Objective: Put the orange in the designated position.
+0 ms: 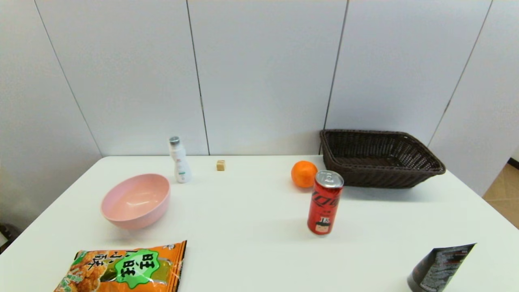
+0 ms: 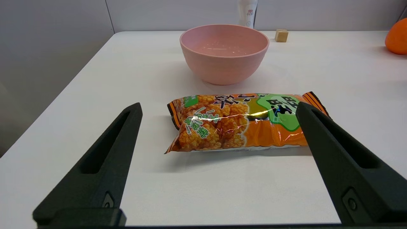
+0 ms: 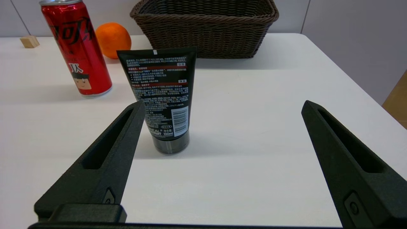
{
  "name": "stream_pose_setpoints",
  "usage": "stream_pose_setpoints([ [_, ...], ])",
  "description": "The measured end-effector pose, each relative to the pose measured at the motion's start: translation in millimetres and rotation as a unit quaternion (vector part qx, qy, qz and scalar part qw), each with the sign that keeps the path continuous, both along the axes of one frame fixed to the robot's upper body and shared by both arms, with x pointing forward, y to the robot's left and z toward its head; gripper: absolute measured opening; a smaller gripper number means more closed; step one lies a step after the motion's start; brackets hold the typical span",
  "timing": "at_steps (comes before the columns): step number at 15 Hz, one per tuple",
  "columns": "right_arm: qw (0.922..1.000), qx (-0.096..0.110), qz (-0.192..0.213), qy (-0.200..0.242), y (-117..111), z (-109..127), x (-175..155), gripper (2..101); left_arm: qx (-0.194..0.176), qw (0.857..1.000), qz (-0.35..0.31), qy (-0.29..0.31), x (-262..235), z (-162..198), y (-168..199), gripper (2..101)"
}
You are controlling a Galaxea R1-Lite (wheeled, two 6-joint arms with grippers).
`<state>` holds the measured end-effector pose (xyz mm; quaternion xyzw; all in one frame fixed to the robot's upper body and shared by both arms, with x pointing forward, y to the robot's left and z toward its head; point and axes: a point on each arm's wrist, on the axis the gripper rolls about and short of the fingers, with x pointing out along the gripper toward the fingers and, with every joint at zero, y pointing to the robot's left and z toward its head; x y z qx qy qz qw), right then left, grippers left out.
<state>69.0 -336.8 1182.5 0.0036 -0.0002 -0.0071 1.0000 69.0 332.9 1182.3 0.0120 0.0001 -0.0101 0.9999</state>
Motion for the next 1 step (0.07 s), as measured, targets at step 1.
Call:
stream_pose_setpoints([
  [1, 1.0000, 0.001, -0.001, 0.000, 0.0, 0.0, 0.0, 97.3, 0.000, 1.000, 0.000, 0.000, 0.0, 0.0, 0.0, 97.8],
])
